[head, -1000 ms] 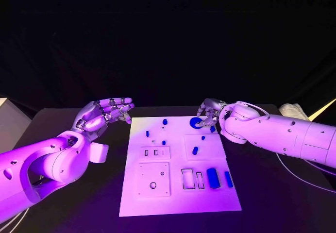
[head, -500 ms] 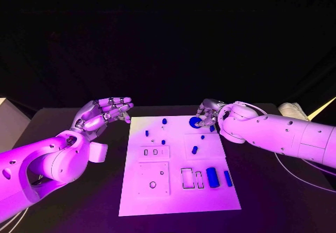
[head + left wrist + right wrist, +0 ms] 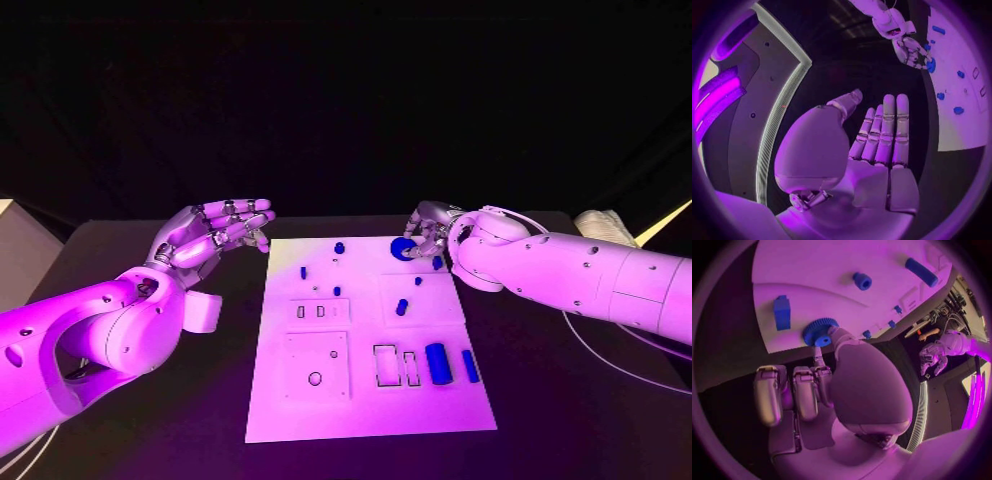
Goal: Assemble the parts on the task board
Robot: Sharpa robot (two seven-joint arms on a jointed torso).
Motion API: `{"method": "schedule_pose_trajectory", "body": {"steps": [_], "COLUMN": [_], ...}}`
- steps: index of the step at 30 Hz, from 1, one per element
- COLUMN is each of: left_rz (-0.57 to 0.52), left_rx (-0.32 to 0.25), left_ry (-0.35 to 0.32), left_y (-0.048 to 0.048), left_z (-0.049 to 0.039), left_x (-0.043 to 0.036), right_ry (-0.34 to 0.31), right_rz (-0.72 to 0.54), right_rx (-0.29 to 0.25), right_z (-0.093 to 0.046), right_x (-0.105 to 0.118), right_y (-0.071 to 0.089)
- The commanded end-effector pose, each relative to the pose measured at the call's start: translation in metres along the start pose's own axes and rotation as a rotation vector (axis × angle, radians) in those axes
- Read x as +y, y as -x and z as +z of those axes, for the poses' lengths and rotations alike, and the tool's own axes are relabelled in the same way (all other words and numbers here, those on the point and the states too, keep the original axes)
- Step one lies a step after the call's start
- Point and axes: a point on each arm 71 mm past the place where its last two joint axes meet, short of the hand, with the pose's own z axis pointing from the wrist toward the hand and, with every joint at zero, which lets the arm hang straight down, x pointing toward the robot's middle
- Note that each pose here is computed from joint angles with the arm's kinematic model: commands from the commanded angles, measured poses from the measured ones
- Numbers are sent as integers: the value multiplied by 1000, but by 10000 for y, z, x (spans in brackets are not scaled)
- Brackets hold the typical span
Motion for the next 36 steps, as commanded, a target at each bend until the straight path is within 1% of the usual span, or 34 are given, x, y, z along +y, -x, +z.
{"method": "schedule_pose_trajectory", "body": {"steps": [1, 4, 6, 10, 14, 18, 24, 25, 29, 32, 36], "left_rz": [-13, -14, -14, -14, -14, -13, -12, -12, -12, -13, -16], "left_rx": [19, 20, 20, 20, 20, 20, 17, 16, 17, 19, 24], "left_ry": [2, 4, 5, 5, 5, 5, 3, 2, 1, 1, 1], "left_y": [-22, -21, -21, -20, -20, -19, -15, -15, -20, -34, -55], "left_z": [1, 0, 0, 0, 1, 1, 1, 1, 3, 10, 17], "left_x": [-6, -5, -5, -4, -4, -4, -6, -6, -6, -4, -1], "right_ry": [4, 9, 17, 50, 86, 123, 197, 200, 264, 299, 328], "right_rz": [-21, -26, -25, -22, -29, -38, -56, -57, -71, -77, -84], "right_rx": [44, 33, 16, -46, -88, -113, -133, -134, -145, -150, -147], "right_z": [-10, -19, -27, -62, -106, -142, -195, -196, -221, -216, -198], "right_x": [-5, 1, 10, 61, 147, 267, 525, 535, 773, 927, 1076], "right_y": [-82, -78, -67, -32, -8, 8, -3, -4, -43, -78, -141]}}
